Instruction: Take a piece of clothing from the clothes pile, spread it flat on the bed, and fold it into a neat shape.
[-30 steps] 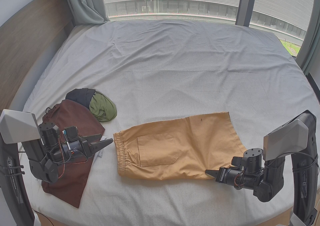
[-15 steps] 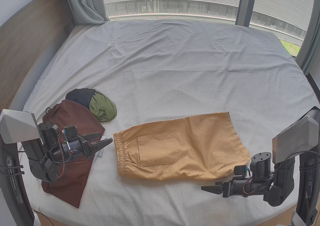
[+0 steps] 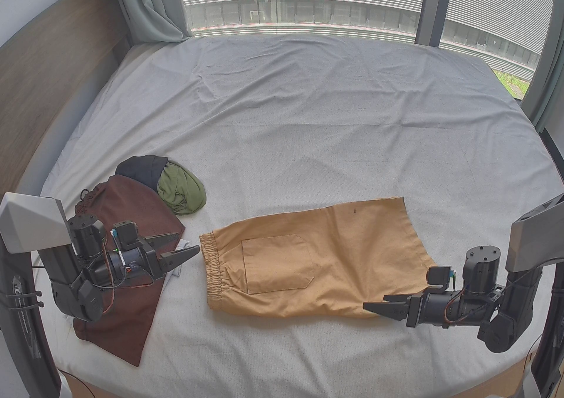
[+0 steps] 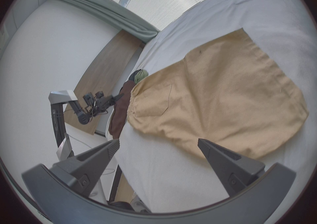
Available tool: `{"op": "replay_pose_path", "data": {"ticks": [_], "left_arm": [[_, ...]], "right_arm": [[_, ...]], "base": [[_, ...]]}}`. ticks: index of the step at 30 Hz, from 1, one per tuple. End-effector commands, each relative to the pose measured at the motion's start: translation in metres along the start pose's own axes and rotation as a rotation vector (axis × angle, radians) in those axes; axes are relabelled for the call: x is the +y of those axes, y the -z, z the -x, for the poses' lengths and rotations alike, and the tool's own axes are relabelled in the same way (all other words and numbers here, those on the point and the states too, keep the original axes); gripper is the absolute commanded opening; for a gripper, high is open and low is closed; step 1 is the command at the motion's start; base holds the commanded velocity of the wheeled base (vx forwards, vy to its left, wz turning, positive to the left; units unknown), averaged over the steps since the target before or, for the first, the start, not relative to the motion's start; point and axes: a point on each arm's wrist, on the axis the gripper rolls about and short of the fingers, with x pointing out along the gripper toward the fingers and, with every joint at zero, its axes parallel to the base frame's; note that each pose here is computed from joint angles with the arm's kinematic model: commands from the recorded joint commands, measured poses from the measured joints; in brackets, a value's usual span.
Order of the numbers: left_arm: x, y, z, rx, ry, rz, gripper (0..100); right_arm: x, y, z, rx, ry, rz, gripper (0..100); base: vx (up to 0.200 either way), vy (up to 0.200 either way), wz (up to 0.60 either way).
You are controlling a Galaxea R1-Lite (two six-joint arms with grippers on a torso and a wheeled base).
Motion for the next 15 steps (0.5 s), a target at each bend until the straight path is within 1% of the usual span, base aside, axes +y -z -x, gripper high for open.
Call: {"op": "replay_pose_path", "data": {"ticks": [1,8,15], "left_arm": [[-0.001,0.0024,-0.0011,0.007,0.004,-0.005,100],[-0.0027,0.0035,-0.0008,0.012,0.006,-0.006,100],[-0.0082,0.0102,-0.0028,0.037,0.022,0.011,100]], "right_arm": [[-0.0055,-0.0118,0.001,-0.054,0.009,0.007,100],[-0.0083,-0.0194,-0.0004,-0.086,0.01,-0.005,100],[-0.0086,-0.0186,-0.001,-0.081,0.01,-0.009,100]], "base": [[0.0,0.0,0.0],[0.0,0.0,0.0],[0.0,0.0,0.0]]}}
